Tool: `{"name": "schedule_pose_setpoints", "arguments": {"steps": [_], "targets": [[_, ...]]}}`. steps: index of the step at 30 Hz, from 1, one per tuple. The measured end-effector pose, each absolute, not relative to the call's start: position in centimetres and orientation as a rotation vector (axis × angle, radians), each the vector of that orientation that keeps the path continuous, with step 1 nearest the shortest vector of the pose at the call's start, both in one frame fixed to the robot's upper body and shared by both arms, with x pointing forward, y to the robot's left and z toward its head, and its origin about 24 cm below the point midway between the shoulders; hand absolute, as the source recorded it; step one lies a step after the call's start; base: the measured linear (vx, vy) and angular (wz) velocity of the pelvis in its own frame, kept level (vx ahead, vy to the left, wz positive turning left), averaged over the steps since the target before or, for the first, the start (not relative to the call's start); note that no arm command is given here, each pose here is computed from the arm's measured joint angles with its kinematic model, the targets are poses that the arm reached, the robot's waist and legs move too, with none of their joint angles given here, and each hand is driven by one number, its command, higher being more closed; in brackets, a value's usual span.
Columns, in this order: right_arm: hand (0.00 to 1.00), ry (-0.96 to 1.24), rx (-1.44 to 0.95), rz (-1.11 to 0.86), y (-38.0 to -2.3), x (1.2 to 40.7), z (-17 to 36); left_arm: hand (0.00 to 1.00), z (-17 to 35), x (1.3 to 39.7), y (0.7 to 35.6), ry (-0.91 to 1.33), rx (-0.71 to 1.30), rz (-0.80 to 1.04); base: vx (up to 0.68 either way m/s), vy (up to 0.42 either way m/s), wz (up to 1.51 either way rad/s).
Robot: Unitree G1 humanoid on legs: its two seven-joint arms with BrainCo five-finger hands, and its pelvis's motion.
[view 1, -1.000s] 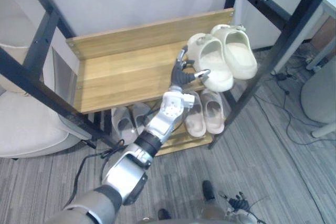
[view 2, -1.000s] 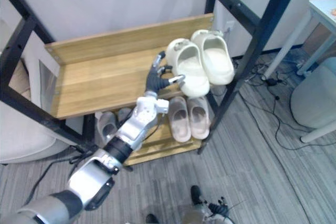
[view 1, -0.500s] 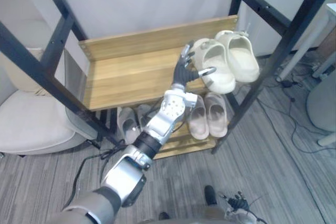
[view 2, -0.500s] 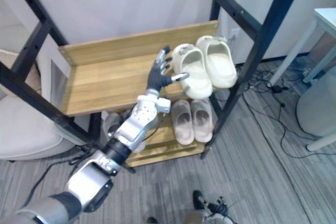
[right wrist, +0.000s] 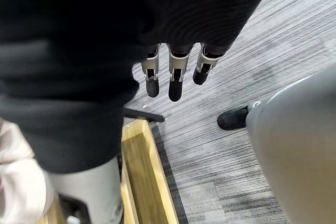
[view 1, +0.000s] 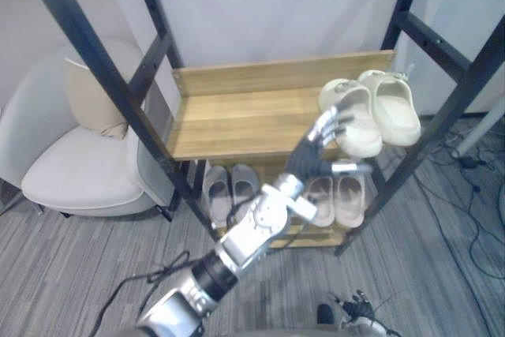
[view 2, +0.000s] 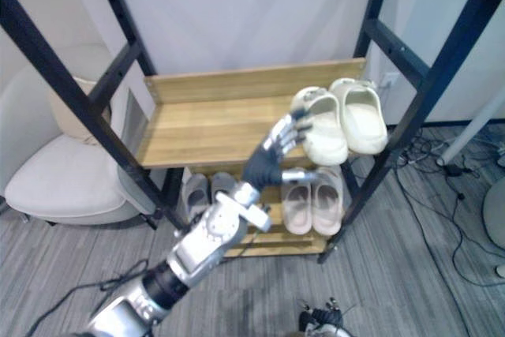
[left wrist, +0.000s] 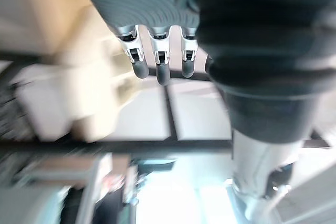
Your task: Organize the slippers on the shoe rack
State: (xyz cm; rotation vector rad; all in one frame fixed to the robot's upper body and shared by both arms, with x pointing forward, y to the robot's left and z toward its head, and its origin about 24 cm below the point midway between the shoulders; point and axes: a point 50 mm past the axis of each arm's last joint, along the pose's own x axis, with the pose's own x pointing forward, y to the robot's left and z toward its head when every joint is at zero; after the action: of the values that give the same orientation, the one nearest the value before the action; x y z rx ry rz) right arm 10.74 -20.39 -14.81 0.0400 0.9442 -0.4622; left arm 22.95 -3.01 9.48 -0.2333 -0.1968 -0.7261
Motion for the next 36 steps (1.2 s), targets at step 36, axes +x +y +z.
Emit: {"name": "schedule_pose_setpoints", "arguments": {"steps": [36], "targets": [[0.00, 1.051, -0.029, -0.304, -18.3, 11.7, -16.0, 0.00, -15.8, 12.5, 16.4, 1.035, 0.326, -0.052, -0.01, -0.023, 0.01]]}}
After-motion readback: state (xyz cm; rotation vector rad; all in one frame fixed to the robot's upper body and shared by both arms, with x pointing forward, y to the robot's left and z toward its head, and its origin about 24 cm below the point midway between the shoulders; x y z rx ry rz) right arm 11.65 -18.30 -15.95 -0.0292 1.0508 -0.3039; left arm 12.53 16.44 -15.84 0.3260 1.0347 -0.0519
